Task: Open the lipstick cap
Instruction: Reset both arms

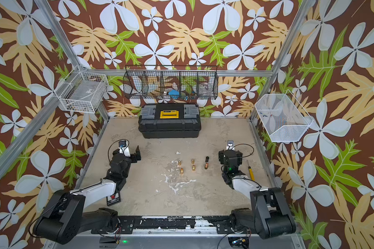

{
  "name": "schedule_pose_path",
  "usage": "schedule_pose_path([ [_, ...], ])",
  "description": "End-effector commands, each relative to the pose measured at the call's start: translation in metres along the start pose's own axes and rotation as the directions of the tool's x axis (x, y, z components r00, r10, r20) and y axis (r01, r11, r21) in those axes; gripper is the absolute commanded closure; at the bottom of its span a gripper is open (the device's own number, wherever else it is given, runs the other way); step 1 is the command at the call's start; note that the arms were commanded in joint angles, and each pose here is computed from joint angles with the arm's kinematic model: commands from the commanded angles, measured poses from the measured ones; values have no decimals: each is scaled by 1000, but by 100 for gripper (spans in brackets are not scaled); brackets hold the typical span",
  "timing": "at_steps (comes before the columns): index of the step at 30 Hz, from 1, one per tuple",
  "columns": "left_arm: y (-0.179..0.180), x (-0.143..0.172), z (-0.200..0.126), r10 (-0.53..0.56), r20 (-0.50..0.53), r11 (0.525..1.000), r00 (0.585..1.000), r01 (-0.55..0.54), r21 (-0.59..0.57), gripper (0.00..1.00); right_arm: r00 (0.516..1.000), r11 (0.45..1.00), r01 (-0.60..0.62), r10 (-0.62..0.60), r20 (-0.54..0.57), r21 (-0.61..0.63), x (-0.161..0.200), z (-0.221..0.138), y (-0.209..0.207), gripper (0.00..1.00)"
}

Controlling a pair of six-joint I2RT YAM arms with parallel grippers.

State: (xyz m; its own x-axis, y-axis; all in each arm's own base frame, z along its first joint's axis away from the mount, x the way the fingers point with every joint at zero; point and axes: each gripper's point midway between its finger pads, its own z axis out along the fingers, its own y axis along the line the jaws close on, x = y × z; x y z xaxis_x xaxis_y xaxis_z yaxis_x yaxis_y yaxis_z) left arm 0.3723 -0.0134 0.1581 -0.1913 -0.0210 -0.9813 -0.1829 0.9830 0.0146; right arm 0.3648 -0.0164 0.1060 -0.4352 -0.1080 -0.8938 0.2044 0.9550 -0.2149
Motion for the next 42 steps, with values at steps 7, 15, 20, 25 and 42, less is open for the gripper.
schedule_pose_path([
  [7,13,-14,18,62,24,995,998,-60,-83,0,965,990,-46,79,251,-133,-26,-3,12,16],
  [15,7,18,2,18,49,1000,999,-19,9,0,955,979,-63,115,274,-192,-16,-10,11,15],
  [20,21,28,-2,-76,58,995,995,72,67,1,954,979,-66,118,276,-192,-16,-10,10,0],
  [25,43,25,-11,-141,126,989,982,144,-14,0,954,979,-66,119,277,-194,-16,-10,10,0],
  [42,15,29,-4,-69,77,992,995,60,112,0,954,979,-67,119,277,-193,-16,-10,10,0],
])
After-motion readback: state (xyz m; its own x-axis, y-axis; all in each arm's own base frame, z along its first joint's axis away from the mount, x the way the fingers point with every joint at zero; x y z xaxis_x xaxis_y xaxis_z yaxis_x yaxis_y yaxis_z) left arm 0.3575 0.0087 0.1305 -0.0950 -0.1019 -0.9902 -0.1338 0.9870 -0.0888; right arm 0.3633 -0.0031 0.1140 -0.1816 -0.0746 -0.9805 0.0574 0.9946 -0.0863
